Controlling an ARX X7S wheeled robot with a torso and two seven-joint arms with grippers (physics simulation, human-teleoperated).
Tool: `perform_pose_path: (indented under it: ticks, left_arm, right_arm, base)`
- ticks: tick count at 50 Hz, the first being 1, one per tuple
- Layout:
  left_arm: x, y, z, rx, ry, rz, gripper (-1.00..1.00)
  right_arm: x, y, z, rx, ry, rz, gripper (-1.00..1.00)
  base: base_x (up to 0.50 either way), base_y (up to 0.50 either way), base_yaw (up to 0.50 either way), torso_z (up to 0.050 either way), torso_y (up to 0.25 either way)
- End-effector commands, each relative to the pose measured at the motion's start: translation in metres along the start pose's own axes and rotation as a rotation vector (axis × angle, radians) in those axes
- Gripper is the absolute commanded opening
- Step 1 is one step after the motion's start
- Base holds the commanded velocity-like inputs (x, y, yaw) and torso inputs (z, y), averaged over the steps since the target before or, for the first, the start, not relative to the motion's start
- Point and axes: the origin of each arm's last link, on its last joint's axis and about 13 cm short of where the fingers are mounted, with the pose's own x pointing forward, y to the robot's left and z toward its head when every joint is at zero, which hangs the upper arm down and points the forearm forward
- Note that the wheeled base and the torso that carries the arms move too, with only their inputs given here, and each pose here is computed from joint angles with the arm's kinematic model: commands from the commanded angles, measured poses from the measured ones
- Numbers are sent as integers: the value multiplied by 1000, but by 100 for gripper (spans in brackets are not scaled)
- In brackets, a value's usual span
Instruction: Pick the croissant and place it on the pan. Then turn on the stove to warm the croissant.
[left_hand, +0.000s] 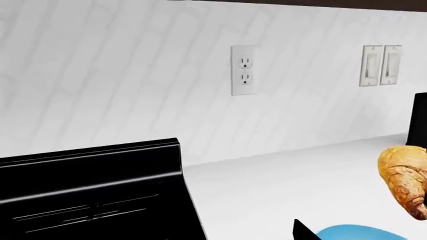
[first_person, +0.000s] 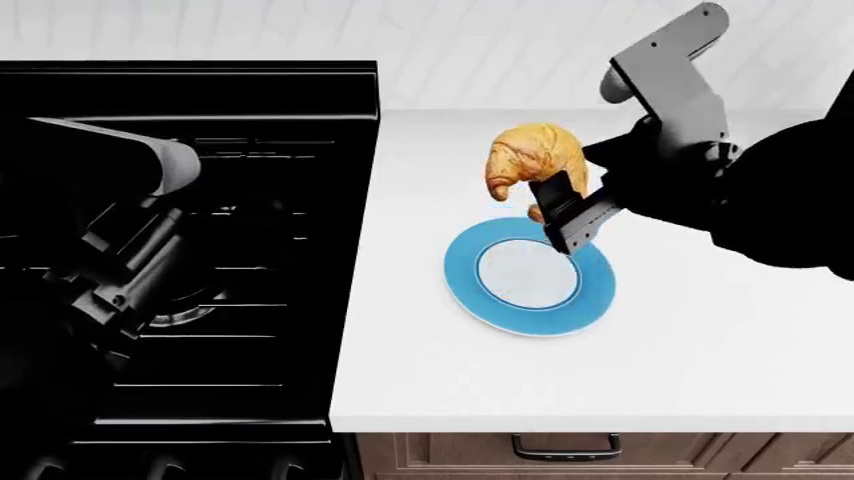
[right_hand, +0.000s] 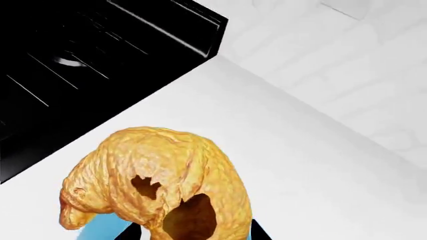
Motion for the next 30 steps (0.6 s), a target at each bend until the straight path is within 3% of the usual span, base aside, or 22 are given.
perform_pose_path:
  ticks: [1, 11, 23, 30]
  left_arm:
    - [7, 7, -10, -1, 8, 17, 100]
    - [7, 9, -13, -6, 12, 30, 100]
    - [5, 9, -13, -7, 15, 30, 100]
    - [4, 7, -10, -4, 14, 25, 100]
  right_arm:
    - [-9, 10, -2, 68, -148, -97, -100]
    - [-7, 14, -2, 94, -188, -129, -100]
    - [-4, 13, -2, 96, -181, -132, -100]
    - [-4, 10, 0, 97, -203, -149, -100]
  base:
    - [0, 0, 0, 0, 0]
    - [0, 0, 0, 0, 0]
    - [-468, 35, 0, 0, 0]
    - [-40, 1, 0, 0, 0]
